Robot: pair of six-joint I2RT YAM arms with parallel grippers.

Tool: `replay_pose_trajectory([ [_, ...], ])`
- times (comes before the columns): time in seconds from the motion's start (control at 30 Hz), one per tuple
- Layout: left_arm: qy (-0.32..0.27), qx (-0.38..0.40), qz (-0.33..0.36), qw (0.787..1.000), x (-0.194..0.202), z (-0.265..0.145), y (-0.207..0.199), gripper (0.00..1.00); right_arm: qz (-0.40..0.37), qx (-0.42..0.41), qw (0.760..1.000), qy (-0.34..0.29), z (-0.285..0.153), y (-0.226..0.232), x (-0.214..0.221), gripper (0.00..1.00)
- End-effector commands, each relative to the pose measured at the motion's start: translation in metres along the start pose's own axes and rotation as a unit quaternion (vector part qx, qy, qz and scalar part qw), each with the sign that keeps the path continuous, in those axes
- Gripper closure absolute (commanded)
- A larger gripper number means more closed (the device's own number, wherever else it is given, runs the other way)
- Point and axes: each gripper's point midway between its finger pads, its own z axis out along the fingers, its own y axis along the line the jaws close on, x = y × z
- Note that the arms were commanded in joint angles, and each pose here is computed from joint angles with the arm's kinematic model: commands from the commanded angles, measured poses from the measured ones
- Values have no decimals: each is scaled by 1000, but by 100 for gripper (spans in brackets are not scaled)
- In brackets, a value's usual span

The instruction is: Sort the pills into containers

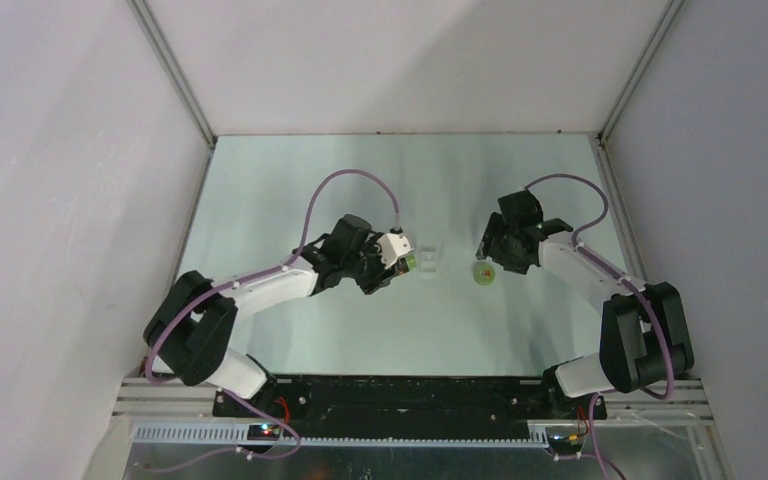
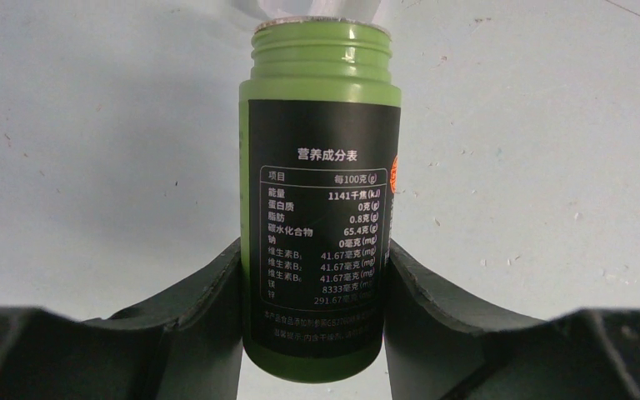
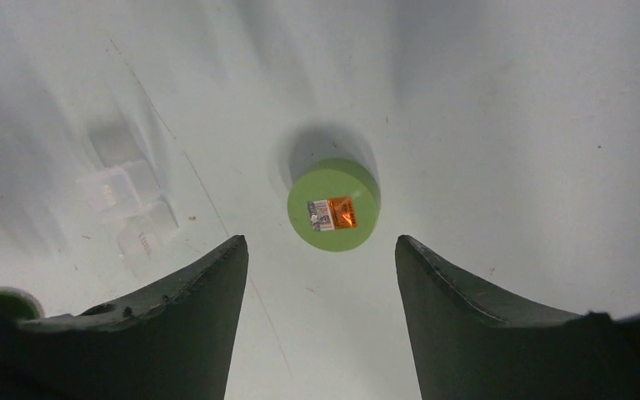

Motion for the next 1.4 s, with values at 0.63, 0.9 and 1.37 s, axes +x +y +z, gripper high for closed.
replay_pose_trajectory([
  [0.63, 60, -12, 148, 987, -27, 33, 15, 100, 38, -38, 998, -15, -24, 2, -23, 38],
  [0.9, 76, -18, 159, 984, -32, 37, 14, 100, 46, -52, 998, -2, -26, 5, -20, 42],
  [1.37, 124, -24, 167, 978, -33, 37, 14, 100, 55, -67, 996, 2, -37, 9, -18, 44],
])
